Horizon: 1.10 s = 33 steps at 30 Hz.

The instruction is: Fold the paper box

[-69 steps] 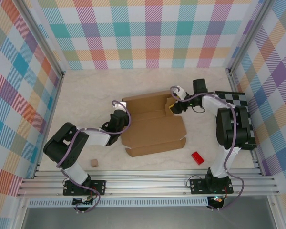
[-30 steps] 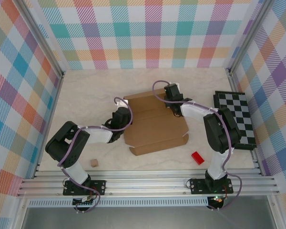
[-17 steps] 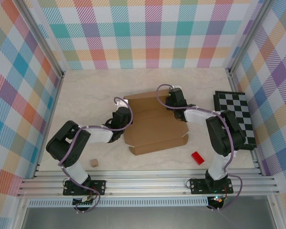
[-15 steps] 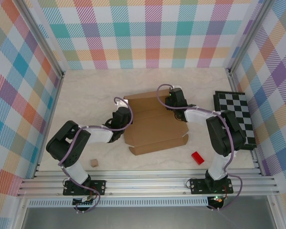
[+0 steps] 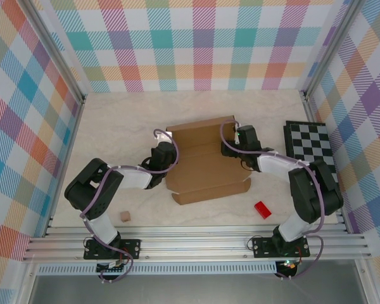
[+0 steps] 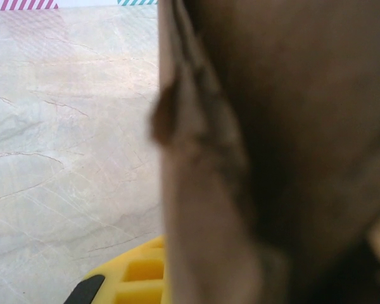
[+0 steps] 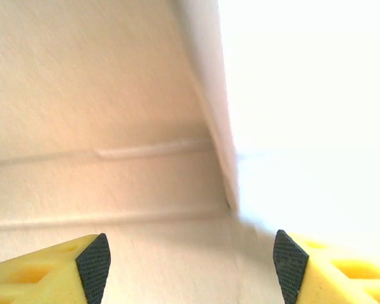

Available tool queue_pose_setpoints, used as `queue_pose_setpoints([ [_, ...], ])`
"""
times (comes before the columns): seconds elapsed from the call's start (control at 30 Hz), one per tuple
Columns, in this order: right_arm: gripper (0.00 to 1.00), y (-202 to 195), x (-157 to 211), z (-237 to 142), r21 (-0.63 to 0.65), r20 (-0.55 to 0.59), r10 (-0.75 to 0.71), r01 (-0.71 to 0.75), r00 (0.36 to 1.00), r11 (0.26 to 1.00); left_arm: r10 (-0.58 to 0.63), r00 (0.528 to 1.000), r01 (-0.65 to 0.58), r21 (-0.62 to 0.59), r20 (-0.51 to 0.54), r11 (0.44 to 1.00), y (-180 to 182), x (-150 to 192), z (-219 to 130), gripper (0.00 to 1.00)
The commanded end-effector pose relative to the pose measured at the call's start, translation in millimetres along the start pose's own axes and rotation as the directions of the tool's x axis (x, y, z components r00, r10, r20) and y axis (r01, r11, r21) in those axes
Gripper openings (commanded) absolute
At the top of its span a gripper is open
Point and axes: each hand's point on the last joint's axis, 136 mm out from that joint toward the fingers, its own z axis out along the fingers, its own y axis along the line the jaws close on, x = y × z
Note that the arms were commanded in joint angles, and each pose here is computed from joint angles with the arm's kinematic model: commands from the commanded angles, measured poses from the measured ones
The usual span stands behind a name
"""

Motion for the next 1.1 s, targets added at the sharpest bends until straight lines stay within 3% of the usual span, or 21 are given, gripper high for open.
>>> queue_pose_setpoints([
  [0.0, 0.73, -3.0, 11.6, -16.1, -0.053, -0.034, 0.027, -0.028, 0.999, 0.998, 0.091, 0.989, -0.091, 0.006, -0.113, 0.996, -0.5, 40.9, 0.7, 0.00],
  [0.23, 0.76, -7.2, -9.7, -63.3, -0.073, 0.031, -0.011, 0.014, 0.999, 0.997, 0.115, 0.986, -0.115, 0.009, -0.121, 0.993, 1.1, 46.4, 0.3, 0.00],
  [0.47, 0.61, 12.5, -105.2, -114.6, -0.065, 0.200, -0.103, 0.118, 0.974, 0.991, 0.134, 0.984, -0.133, 0.022, -0.120, 0.991, -0.4, 46.0, -1.0, 0.00],
  [0.67, 0.61, 25.8, -167.8, -84.0, -0.030, 0.235, -0.253, 0.267, 0.939, 0.963, 0.150, 0.982, -0.148, 0.029, -0.115, 0.989, -0.5, 43.6, -3.1, 0.00],
  [0.77, 0.62, 19.9, -176.3, -64.1, -0.065, 0.197, -0.219, 0.236, 0.956, 0.970, 0.150, 0.982, -0.147, 0.032, -0.113, 0.989, -1.3, 42.6, -3.2, 0.00],
  [1.07, 0.61, 2.8, -126.9, -21.2, -0.166, 0.079, -0.074, 0.086, 0.994, 0.982, 0.149, 0.982, -0.145, 0.047, -0.114, 0.988, -4.8, 43.1, -1.8, 0.00],
])
